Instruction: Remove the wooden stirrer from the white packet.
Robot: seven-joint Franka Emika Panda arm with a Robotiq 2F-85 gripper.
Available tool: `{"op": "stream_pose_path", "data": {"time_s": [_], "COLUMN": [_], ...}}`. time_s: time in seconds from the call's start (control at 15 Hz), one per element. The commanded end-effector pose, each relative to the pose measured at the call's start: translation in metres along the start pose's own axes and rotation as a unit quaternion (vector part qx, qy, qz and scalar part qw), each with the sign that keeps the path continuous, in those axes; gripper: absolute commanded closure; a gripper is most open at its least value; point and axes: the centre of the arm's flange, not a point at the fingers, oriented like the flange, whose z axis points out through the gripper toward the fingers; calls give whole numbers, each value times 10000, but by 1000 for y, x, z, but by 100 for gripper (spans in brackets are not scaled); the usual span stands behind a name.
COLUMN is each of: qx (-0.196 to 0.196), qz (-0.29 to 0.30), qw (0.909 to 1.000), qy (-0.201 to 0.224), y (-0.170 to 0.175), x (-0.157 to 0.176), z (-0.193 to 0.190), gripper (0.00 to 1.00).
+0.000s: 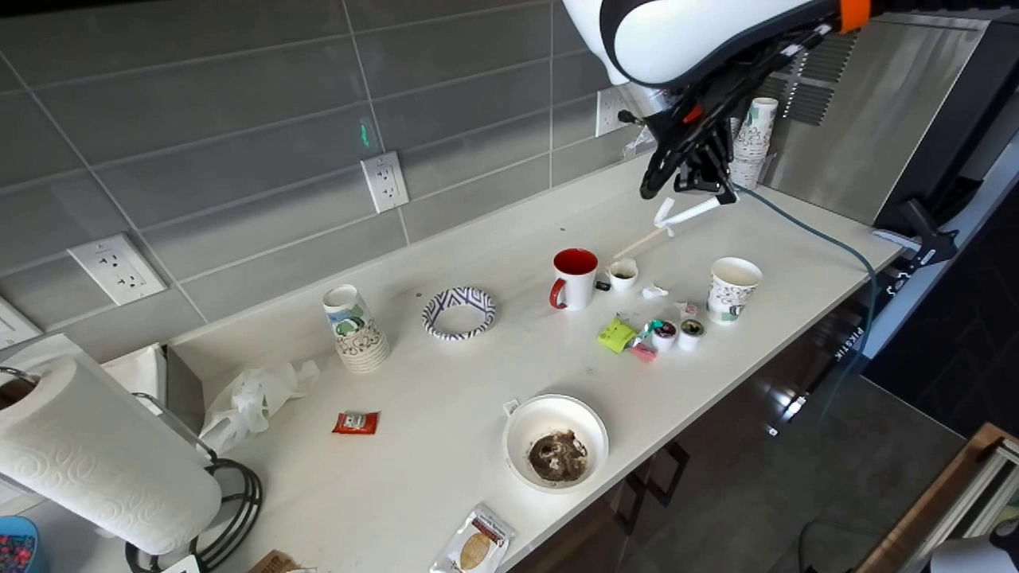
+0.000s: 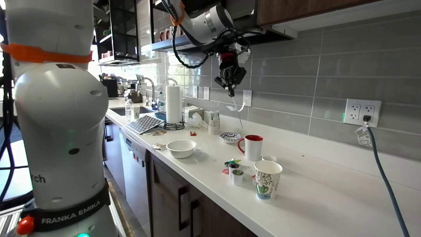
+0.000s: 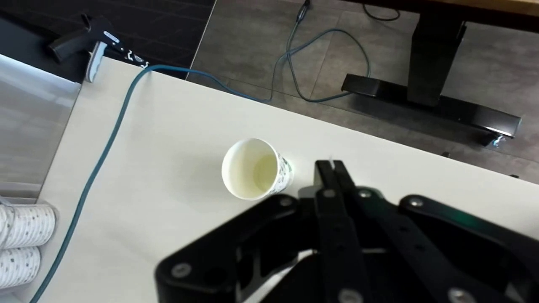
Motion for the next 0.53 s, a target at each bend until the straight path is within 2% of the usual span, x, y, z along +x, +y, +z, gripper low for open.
{"op": "stream_pose_path", "data": {"time_s": [0.0, 0.27, 0.47], "qx": [-354, -561, -598], "qz": [173, 177, 289], "qw": [9992, 9982, 9976], "qy": [-78, -82, 178], "y": [3, 6, 7], "x": [10, 22, 32], "z": [17, 21, 21], "gripper": [100, 100, 100]}}
